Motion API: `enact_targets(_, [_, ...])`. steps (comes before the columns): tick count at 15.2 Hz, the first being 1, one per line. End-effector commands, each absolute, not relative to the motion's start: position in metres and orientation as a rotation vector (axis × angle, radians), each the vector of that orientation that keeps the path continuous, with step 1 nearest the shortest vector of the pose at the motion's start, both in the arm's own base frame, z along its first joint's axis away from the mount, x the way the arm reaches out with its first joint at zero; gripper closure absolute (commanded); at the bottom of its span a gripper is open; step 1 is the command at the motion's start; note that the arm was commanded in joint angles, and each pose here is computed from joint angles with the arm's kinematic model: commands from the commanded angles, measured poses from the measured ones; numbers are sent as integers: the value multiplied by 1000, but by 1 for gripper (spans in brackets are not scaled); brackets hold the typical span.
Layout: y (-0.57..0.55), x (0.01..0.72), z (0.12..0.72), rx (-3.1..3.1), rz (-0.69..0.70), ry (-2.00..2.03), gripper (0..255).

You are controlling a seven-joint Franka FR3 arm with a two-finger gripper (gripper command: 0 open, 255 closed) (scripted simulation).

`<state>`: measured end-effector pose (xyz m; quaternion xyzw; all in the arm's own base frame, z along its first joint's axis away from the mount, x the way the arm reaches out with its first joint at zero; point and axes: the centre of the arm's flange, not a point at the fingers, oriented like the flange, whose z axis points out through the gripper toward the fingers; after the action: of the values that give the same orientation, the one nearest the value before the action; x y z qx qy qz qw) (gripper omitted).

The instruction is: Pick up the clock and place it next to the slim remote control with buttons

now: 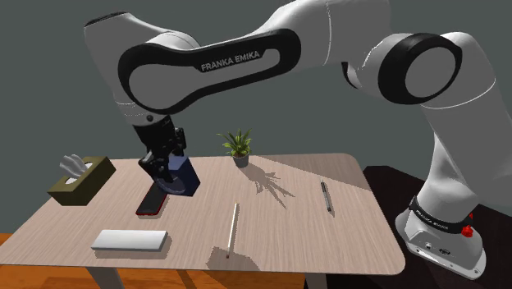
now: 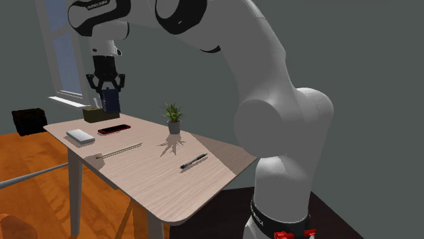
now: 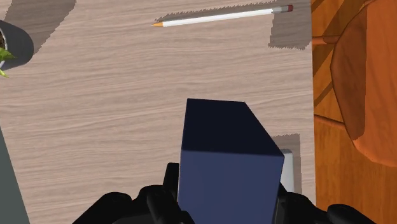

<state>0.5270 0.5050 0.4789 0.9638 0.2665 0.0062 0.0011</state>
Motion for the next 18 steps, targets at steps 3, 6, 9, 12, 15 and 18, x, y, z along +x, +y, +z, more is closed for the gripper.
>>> enact_targets(3, [505, 526, 458, 3026, 20, 837, 255])
enact_targets(6, [505, 526, 442, 3026, 20, 837, 255])
enact_targets(9, [505, 526, 426, 3026, 20, 837, 255])
enact_targets(12, [505, 526, 410, 3026, 20, 837, 255])
enact_targets(15, [505, 526, 395, 3026, 20, 837, 255])
enact_targets(18, [505, 526, 379, 3026, 20, 837, 255])
